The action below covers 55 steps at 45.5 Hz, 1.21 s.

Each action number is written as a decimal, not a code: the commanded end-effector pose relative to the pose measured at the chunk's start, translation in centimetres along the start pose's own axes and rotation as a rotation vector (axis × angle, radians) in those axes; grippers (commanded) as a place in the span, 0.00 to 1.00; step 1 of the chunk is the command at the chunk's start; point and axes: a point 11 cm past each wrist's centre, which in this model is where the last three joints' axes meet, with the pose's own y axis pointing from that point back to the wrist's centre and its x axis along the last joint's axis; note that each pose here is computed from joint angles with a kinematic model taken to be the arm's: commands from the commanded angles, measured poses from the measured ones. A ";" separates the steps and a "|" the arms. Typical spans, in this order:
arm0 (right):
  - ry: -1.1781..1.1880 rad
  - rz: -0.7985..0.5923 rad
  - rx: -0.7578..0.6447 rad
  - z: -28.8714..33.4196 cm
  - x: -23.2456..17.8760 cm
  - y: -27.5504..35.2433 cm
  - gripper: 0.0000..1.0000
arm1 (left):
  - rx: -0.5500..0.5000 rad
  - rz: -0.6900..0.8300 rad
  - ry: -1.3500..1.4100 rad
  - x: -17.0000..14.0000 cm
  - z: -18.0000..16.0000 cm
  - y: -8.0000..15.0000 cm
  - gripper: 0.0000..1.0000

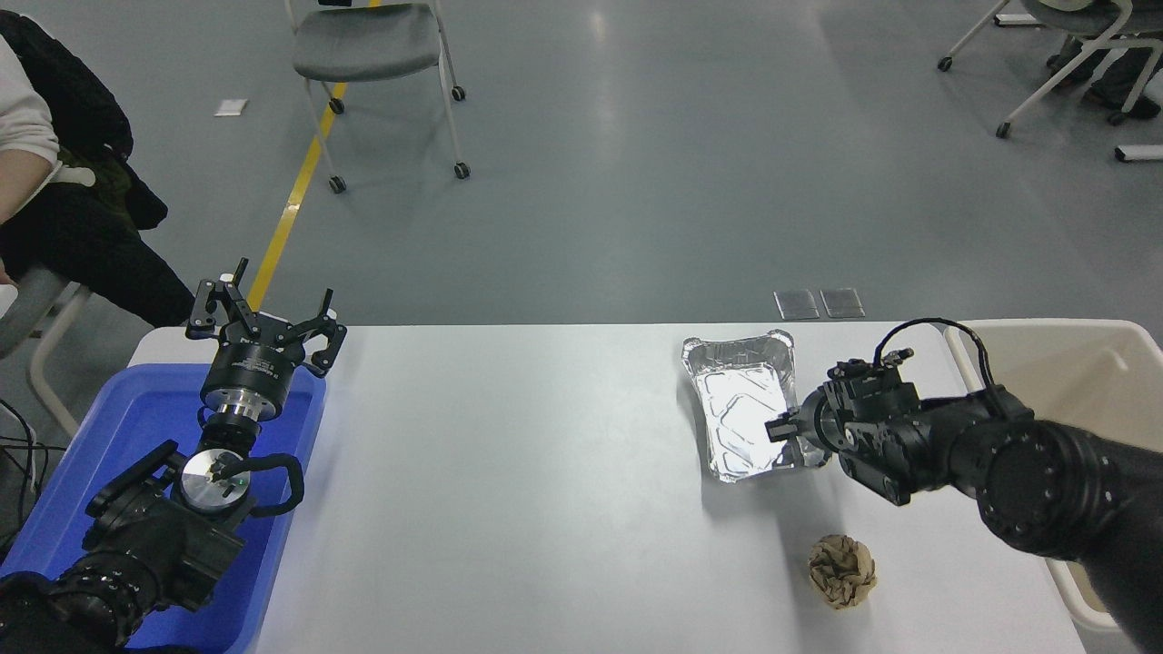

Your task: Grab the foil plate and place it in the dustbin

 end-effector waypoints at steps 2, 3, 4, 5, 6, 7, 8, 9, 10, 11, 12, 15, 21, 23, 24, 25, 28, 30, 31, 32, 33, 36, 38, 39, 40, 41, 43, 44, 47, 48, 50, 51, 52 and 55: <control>-0.083 -0.071 -0.041 5.9 5.8 6.8 0.00 | 0.000 0.000 0.001 0.0 0.0 0.0 0.99; -0.092 -0.077 -0.044 6.4 6.3 7.6 0.00 | 0.000 0.001 -0.001 0.0 0.0 0.0 0.99; -0.102 -0.086 -0.043 6.8 6.7 8.3 0.00 | 0.000 0.001 -0.001 0.0 0.0 0.0 0.99; -0.112 -0.089 -0.042 7.2 7.2 9.2 0.00 | 0.000 0.001 -0.001 0.0 0.0 0.0 0.99; -0.120 -0.100 -0.041 7.6 7.5 9.9 0.00 | 0.000 0.001 -0.001 0.0 0.0 0.0 0.99; -0.129 -0.105 -0.039 7.9 7.9 10.7 0.00 | 0.000 0.001 -0.001 0.0 0.0 0.0 0.99; -0.139 -0.117 -0.036 8.3 8.0 11.4 0.00 | 0.000 0.001 -0.001 0.0 0.0 0.0 0.99; -0.148 -0.125 -0.034 8.6 8.3 12.2 0.00 | 0.000 0.001 -0.001 0.0 0.0 0.0 0.99; -0.157 -0.134 -0.030 8.8 8.5 12.9 0.00 | 0.000 0.001 -0.001 0.0 0.0 0.0 0.99; -0.166 -0.137 -0.026 9.1 8.9 13.7 0.00 | 0.000 0.001 -0.001 0.0 0.0 0.0 0.99; -0.173 -0.147 -0.021 9.3 9.0 14.4 0.00 | 0.000 0.001 -0.001 0.0 0.0 0.0 0.99; -0.200 -0.161 0.006 9.8 10.1 17.6 0.00 | 0.000 0.001 -0.001 0.0 0.0 0.0 0.99; -0.219 -0.172 0.045 9.9 11.3 21.2 0.00 | 0.000 0.000 0.001 0.0 0.0 0.0 0.99; -0.220 -0.176 0.053 9.9 11.6 22.2 0.00 | 0.000 0.001 -0.001 0.0 0.0 0.0 0.99; -0.220 -0.177 0.054 9.9 11.9 22.7 0.00 | 0.000 0.001 -0.001 0.0 0.0 0.0 0.99; -0.221 -0.176 0.060 9.9 12.1 23.2 0.00 | 0.000 0.001 -0.001 0.0 0.0 0.0 0.99; -0.221 -0.177 0.072 9.8 12.8 24.6 0.00 | 0.000 0.000 0.001 0.0 0.0 0.0 0.99; -0.223 -0.169 0.086 9.6 13.3 25.4 0.00 | 0.000 0.001 -0.001 0.0 0.0 0.0 0.99; -0.224 -0.156 0.088 9.7 13.7 25.8 0.00 | -0.001 -0.001 -0.001 0.0 0.1 0.0 0.99; -0.226 -0.143 0.093 9.7 14.0 26.1 0.00 | 0.000 0.001 -0.001 0.0 0.0 0.0 0.99; -0.228 -0.129 0.099 9.7 14.3 26.5 0.00 | 0.000 0.001 -0.001 0.0 0.0 0.0 0.99; -0.226 -0.096 0.103 9.6 15.2 27.5 0.00 | 0.000 0.001 -0.001 0.0 0.0 0.0 0.99; -0.223 -0.078 0.106 9.5 15.8 28.1 0.00 | 0.000 0.001 -0.001 0.0 0.0 0.0 0.99; -0.222 -0.071 0.106 9.5 16.0 28.4 0.00 | 0.000 0.001 -0.001 0.0 0.0 0.0 0.99; -0.220 -0.063 0.104 9.5 16.2 28.7 0.00 | 0.000 0.001 -0.001 0.0 0.0 0.0 0.99; -0.219 -0.056 0.105 9.5 16.4 28.9 0.00 | 0.000 0.001 -0.001 0.0 0.0 0.0 0.99; -0.216 -0.044 0.106 9.4 16.7 29.3 0.00 | 0.000 0.001 -0.001 0.0 0.0 0.0 0.99; -0.215 -0.040 0.104 9.5 16.8 29.5 0.00 | 0.000 0.001 -0.001 0.0 0.0 0.0 0.99; -0.213 -0.023 0.111 9.3 17.3 30.0 0.00 | 0.000 0.001 -0.001 0.0 0.0 0.0 0.99; -0.212 -0.018 0.116 9.1 17.5 30.2 0.00 | 0.000 0.001 -0.001 0.0 0.0 0.0 0.99; -0.210 -0.013 0.122 8.9 17.6 30.2 0.00 | 0.000 0.001 -0.001 0.0 0.0 0.0 0.99; -0.210 -0.012 0.123 8.9 17.7 30.3 0.00 | 0.000 0.001 -0.001 0.0 0.0 0.0 0.99; -0.209 -0.010 0.124 8.9 17.7 30.3 0.00 | 0.000 0.001 -0.001 0.0 0.0 0.0 0.99; -0.209 -0.009 0.125 8.8 17.8 30.3 0.00 | 0.000 0.001 -0.001 0.0 0.0 0.0 0.99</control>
